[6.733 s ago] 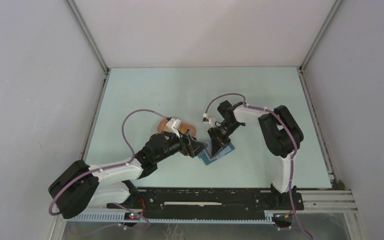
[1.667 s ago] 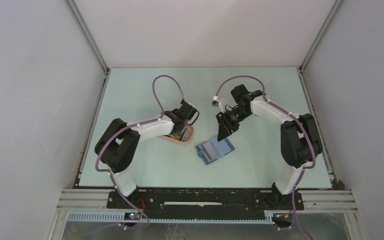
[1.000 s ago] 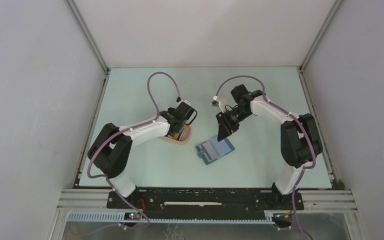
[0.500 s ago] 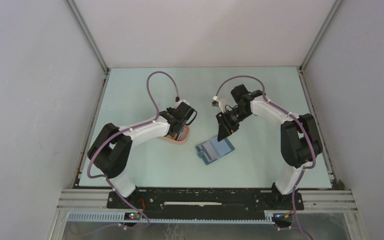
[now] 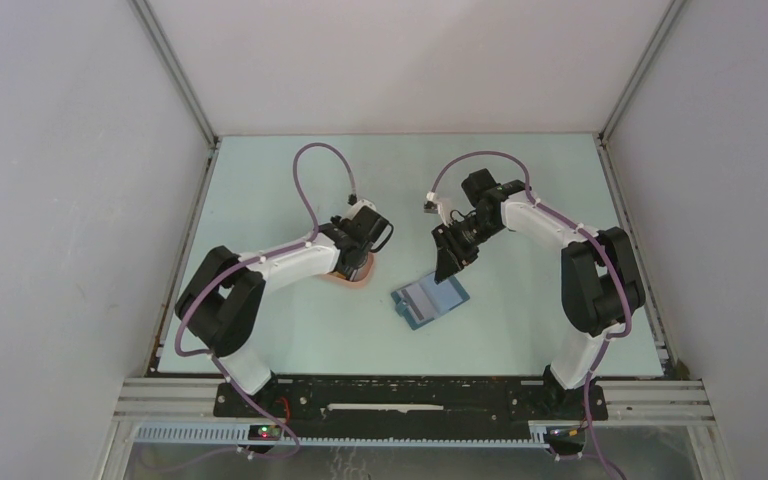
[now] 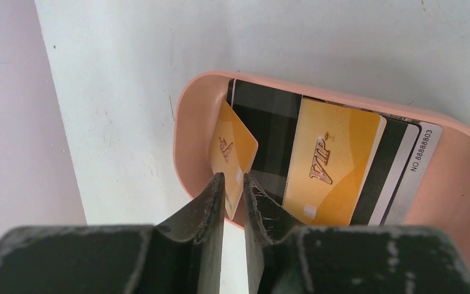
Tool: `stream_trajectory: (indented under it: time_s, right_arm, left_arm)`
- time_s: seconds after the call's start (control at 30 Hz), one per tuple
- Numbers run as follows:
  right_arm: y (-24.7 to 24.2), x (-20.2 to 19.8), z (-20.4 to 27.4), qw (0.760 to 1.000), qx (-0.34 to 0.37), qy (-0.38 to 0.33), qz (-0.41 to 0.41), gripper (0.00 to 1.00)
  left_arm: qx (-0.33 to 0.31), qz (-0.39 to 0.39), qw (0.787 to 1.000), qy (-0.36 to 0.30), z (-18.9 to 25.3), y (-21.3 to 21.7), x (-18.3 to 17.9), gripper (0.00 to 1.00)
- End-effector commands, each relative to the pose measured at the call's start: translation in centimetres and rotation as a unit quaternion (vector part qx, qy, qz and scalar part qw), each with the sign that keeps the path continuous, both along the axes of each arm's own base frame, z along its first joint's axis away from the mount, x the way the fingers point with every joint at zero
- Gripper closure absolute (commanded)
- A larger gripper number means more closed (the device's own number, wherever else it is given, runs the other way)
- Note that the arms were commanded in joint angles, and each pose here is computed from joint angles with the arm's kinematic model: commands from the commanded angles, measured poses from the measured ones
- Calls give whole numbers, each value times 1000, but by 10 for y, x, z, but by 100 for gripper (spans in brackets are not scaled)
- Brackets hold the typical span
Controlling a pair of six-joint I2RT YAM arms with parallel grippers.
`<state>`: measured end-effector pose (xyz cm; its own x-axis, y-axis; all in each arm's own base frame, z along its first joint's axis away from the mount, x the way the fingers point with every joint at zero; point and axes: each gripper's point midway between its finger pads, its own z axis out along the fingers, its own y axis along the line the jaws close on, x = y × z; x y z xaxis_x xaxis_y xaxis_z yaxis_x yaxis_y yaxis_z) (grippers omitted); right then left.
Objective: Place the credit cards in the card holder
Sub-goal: Move the storage box to the center of the board.
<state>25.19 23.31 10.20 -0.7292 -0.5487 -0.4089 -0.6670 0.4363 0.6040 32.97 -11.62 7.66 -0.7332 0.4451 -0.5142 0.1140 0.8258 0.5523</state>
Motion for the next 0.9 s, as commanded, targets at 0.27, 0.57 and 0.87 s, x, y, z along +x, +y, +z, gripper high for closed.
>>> stream_trajectory:
  time_s: [0.27,0.57,0.87]
  right_arm:
    - [4,3,12,1000,19,-15,9,56]
    - [4,2,12,1000,20,-14,9,56]
    - [4,2,13,1000,21,-14,10,56]
  left_arm:
    - [45,18,999,-11,-2,19,-1,79]
    - [53,16,998,-19,-1,23,-1,82]
    - [80,16,996,-32,4,30,0,82]
